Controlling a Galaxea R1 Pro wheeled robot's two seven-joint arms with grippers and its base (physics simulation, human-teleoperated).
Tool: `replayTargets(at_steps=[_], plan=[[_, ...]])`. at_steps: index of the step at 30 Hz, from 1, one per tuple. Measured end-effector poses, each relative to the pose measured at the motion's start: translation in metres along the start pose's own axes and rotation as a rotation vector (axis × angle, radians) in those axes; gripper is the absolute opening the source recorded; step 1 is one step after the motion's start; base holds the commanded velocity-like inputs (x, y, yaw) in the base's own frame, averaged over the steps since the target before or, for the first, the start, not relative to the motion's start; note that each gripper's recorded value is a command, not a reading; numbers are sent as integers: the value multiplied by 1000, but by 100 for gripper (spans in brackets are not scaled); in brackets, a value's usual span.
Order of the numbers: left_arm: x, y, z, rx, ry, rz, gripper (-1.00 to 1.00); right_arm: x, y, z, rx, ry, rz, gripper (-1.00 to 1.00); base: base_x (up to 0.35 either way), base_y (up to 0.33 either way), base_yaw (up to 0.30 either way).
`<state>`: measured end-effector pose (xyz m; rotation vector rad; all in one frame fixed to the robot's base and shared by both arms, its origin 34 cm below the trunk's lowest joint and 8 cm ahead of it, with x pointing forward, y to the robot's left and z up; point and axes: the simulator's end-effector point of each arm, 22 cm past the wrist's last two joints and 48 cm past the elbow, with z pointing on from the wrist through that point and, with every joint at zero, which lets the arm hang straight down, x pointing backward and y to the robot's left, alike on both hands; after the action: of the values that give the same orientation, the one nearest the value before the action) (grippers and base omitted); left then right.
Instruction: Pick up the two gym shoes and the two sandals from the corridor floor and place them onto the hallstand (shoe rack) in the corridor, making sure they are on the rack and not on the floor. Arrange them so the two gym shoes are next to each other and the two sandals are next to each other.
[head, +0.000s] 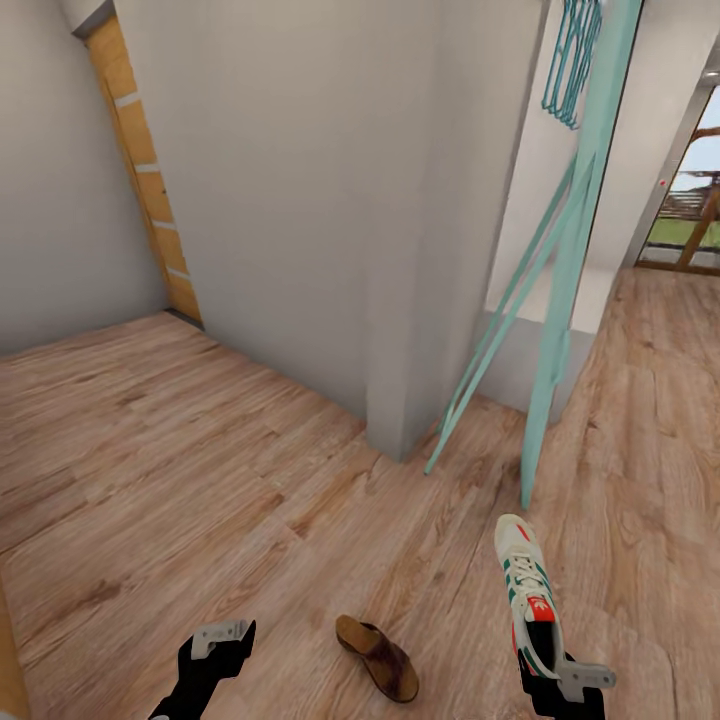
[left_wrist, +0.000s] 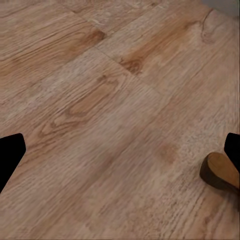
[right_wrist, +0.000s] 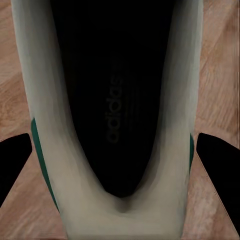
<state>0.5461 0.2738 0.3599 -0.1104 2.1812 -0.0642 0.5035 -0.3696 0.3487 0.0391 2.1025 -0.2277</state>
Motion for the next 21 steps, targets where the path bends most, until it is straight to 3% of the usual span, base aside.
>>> replayTargets(at_steps=[10, 21], plan=[[-4, 0, 0, 1, -8, 0, 100, -4, -1, 0, 3, -9, 3, -100, 66, 83, -232], [-5, 0, -1, 1, -9, 0, 100, -5, -1, 0, 2, -10, 2, -100, 40, 35, -20]])
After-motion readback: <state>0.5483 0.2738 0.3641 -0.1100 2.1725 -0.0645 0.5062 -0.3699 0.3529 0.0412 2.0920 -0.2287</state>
